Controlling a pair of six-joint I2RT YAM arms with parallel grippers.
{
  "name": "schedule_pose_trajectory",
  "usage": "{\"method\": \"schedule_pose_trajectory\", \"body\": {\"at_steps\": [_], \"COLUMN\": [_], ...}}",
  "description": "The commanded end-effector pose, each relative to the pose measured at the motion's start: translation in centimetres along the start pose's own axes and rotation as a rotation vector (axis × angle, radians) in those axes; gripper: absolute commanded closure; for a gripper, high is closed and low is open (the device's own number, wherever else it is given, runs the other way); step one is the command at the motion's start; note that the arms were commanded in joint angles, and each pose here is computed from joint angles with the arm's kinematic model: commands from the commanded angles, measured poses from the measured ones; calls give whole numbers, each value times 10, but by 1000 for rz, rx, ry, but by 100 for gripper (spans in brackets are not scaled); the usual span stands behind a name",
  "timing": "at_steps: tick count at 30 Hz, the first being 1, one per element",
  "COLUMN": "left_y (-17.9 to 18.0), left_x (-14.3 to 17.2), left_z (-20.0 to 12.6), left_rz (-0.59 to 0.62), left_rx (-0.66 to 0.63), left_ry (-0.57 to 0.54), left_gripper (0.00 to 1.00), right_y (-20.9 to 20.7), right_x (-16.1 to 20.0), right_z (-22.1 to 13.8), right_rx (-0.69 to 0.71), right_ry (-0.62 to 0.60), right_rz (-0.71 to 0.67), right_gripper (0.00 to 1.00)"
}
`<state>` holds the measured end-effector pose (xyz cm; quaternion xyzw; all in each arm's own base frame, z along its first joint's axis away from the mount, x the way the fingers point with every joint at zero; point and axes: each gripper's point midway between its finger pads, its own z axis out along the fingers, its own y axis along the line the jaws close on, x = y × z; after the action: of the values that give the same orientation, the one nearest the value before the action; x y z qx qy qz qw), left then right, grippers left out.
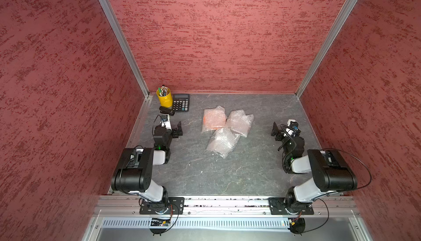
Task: Unpack dinner plates from bubble wrap
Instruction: Adjust the bubble wrap at the center of the board.
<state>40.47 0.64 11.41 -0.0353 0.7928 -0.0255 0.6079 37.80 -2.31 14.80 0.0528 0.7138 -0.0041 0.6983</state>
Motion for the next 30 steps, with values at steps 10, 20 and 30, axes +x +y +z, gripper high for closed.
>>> {"method": "schedule_pose_trajectory", "body": {"at_steps": [10, 20, 30], "left_y": [0, 1, 3], "left_x": [-1, -1, -2], "left_z": [-3, -3, -4], "left_rz": [-1, -4, -7], "left_rx": [1, 2, -15], "left_ry": [-4, -4, -10], "left_gripper": [0, 0, 0], "right_y": [2, 2, 0], "right_x": [-6, -6, -8], "right_z": [-2, -2, -3], "right_rx": [-9, -10, 0], "right_ry": [-19, -19, -29], "right_rz": [4, 6, 8], "right_gripper": [1, 1, 1]}}
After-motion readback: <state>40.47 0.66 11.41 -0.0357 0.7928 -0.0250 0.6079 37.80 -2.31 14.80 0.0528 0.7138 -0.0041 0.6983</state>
